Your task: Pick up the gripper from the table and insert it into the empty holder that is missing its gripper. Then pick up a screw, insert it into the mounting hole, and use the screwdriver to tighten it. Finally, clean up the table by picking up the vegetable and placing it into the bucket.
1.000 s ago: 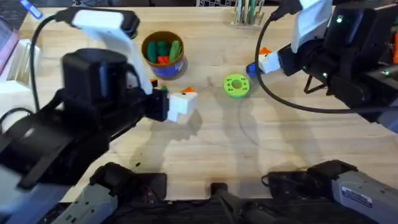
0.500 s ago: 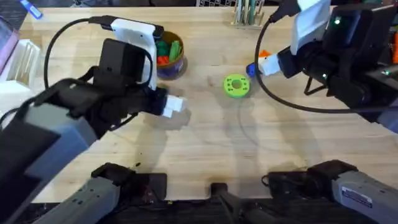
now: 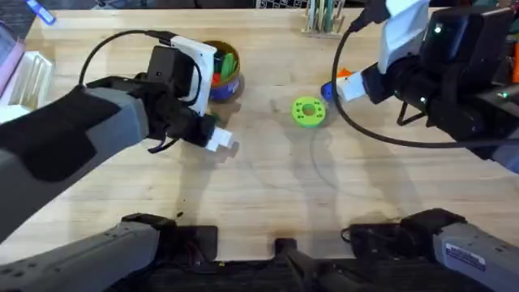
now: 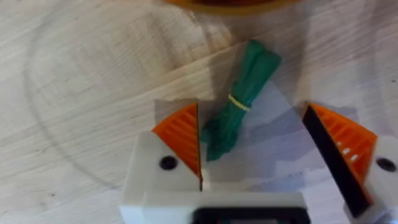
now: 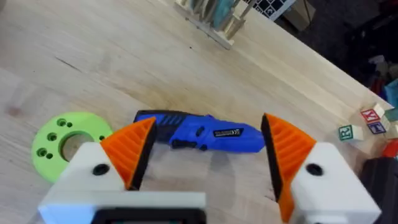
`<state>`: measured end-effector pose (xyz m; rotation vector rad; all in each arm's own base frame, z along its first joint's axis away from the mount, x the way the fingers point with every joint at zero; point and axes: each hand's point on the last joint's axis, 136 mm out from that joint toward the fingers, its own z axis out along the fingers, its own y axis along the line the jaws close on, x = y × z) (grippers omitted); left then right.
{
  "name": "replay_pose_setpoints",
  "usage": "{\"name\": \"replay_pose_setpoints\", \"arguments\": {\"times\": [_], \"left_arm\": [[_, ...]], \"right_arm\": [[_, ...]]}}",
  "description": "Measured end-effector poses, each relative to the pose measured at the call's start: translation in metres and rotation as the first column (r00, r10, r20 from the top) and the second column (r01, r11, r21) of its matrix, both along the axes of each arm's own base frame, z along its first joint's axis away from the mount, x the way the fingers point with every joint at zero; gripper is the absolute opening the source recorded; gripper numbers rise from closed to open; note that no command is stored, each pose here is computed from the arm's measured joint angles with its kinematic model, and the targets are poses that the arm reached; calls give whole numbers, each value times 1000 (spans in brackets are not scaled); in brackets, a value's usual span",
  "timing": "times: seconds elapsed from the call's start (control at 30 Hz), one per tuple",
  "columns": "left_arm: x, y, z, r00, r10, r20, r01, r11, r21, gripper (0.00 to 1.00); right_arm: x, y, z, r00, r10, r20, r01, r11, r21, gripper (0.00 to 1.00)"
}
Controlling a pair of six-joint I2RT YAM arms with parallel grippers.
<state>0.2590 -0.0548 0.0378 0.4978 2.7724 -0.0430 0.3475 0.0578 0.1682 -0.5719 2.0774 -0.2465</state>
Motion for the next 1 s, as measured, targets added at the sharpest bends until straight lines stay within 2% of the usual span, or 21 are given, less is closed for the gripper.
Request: {"name": "replay_pose_setpoints", "arguments": {"times": [0.1, 0.13, 0.27, 0.3, 0.33, 0.37, 0.43, 0.53, 0.67, 0.8, 0.9, 1.0], "left_arm": [[2, -2, -4, 1000, -10, -7, 10, 1000, -3, 987], [4, -2, -4, 1000, -9, 0, 9, 1000, -3, 952], [10, -2, -3, 1000, -12, 25, 12, 1000, 1, 366], [11, -1, -3, 1000, -12, 27, 12, 1000, 2, 190], [12, -1, -2, 999, -17, 30, 17, 1000, 5, 61], [12, -1, -2, 999, -17, 30, 16, 1000, 8, 23], [10, 0, -1, 1000, -16, 20, 16, 1000, 11, 15], [0, 2, 4, 999, -16, -45, 17, 1000, 24, 17], [-8, -6, 30, 993, -33, -115, 32, 999, -13, 17], [9, -19, 74, 997, -64, -53, 61, 996, -58, 17], [31, -27, 113, 994, -80, 76, 87, 993, -84, 17], [60, -34, 147, 967, -82, 243, 110, 989, -104, 17]], "right_arm": [[0, 0, 0, 1000, 0, -2, 0, 1000, -1, 991], [0, 0, 0, 1000, 0, -2, 0, 1000, -1, 991], [0, 0, -1, 1000, 0, -3, 0, 1000, -1, 991], [0, 0, -1, 1000, 0, -3, 0, 1000, -1, 991], [0, 0, -1, 1000, 0, -3, 0, 1000, -1, 992], [0, 0, -1, 1000, 0, -3, 0, 1000, -1, 990], [0, 0, -1, 1000, 0, -3, 0, 1000, 0, 991], [0, 0, -1, 1000, -2, -3, 2, 1000, 2, 991], [0, 0, -1, 1000, -2, -3, 2, 1000, 2, 991], [0, 0, -1, 1000, -2, -3, 2, 1000, 2, 992], [0, 0, -1, 1000, -2, -3, 2, 1000, 2, 991], [0, 0, -1, 1000, -2, -3, 2, 1000, 2, 991]]}}
